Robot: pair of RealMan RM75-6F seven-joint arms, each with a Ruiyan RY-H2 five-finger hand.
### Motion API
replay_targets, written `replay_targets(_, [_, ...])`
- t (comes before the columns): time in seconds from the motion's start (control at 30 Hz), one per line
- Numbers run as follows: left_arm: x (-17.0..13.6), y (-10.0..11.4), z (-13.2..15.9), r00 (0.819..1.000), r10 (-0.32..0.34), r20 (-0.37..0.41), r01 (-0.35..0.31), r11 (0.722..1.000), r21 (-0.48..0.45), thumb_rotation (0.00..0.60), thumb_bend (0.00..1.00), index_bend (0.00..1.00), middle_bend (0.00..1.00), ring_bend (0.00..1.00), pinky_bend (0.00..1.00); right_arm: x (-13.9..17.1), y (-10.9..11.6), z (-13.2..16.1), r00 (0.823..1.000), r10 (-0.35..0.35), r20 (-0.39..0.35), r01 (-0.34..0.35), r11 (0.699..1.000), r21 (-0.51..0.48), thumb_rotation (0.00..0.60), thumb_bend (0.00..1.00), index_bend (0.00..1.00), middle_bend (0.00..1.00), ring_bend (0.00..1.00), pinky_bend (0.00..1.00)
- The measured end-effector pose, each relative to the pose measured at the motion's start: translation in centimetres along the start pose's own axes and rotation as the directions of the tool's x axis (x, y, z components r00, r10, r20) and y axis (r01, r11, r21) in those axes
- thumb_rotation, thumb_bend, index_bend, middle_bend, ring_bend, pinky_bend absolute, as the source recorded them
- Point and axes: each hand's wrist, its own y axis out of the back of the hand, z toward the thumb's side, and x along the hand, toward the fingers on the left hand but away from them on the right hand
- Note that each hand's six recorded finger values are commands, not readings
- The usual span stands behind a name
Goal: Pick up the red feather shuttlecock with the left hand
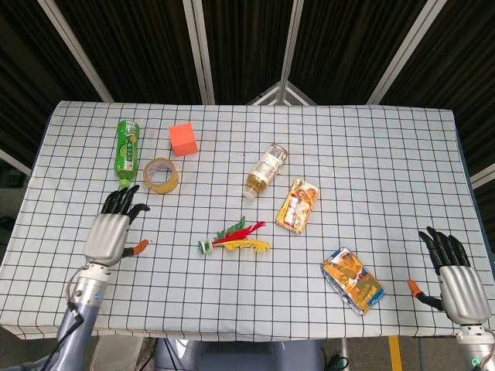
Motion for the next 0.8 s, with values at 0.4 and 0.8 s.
replay_targets(0.4, [4.6,-5.4,10.0,0.998,-0.059,0.006,0.059,0.998,-0.01,0.6,0.36,0.37,0.06,0.0,0.0,0.0,0.2,-0.2,1.0,0.001,0.011,0.0,0.999,-0.04,0.6,0.34,0.0,0.0,0.0,0.0])
replay_targets(0.8, [6.0,-9.8,12.9,0.991,-0.116,-0.067,0.114,0.993,-0.033,0.6,0.42,0.43,0.08,0.0,0.0,0.0,0.3,-0.2,1.0,0.004,0.015,-0.003,0.998,-0.065,0.6,0.34,0.0,0.0,0.0,0.0])
